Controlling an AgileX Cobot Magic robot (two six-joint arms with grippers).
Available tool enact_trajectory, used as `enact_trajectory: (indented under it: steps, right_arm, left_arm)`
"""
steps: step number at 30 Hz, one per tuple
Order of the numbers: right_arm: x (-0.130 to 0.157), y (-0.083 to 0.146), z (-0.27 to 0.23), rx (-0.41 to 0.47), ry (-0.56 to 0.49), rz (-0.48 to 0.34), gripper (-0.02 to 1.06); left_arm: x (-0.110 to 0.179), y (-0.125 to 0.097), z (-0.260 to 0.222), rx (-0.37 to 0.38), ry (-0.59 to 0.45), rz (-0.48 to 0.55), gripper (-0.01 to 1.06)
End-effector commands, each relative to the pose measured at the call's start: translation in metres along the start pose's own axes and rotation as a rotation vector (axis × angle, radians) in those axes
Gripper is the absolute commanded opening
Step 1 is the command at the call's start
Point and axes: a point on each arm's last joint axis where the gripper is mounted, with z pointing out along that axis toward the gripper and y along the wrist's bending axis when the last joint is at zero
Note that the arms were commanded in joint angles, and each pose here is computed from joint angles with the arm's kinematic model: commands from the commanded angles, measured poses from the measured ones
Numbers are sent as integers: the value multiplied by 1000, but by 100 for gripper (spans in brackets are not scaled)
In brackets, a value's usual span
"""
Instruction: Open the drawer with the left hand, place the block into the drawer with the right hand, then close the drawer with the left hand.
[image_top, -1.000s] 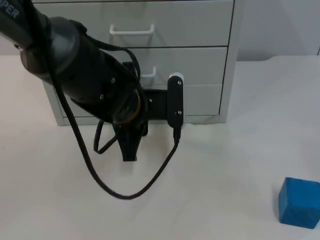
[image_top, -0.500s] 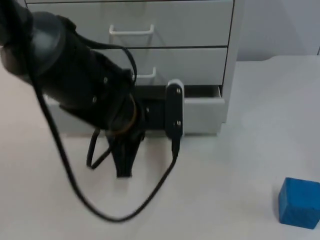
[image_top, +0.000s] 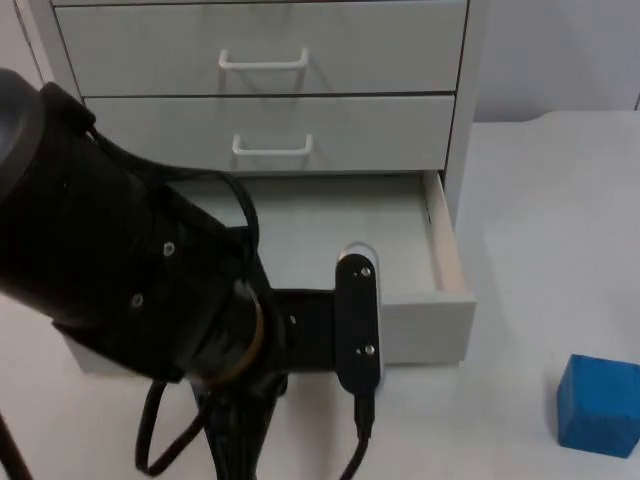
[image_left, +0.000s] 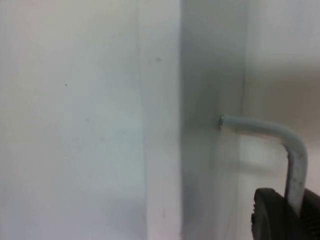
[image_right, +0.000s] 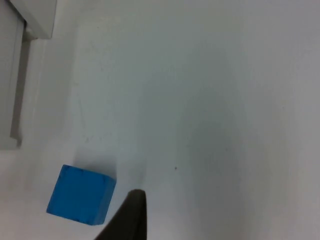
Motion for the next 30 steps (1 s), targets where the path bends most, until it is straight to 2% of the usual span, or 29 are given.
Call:
enact_trajectory:
  steps: [1, 4, 13, 15, 17, 18, 22, 25, 30]
  right_arm:
    - [-2, -1, -2, 7, -13, -7, 105]
    - [-2, -1, -2, 7, -11, -7, 105]
    - [-2, -1, -2, 7, -11, -7, 105]
    - [-2, -1, -2, 7, -11, -7, 105]
    - [-2, -1, -2, 7, -11, -7, 105]
    - [-2, -1, -2, 7, -11, -7, 105]
    - [-2, -1, -2, 7, -11, -7, 105]
    - [-2, -1, -2, 7, -11, -7, 105]
    - [-2, -1, -2, 7, -11, -7, 105]
  left_arm:
    - [-2, -8, -6, 23, 4, -95, 0]
    - [-3, -10, -6, 34, -3, -106, 0]
    - [-3, -10, -6, 34, -8, -46, 2]
    - [-4, -11, -6, 39, -16, -46, 17]
    - [-5, -11, -6, 48, -25, -58, 36]
    - [-5, -11, -6, 48, -25, -58, 36]
    - [-5, -9, -10, 46, -26, -100, 67]
    - [-5, -4, -17, 26, -30, -127, 72]
    - [-4, 10, -48, -22, -73, -248, 73]
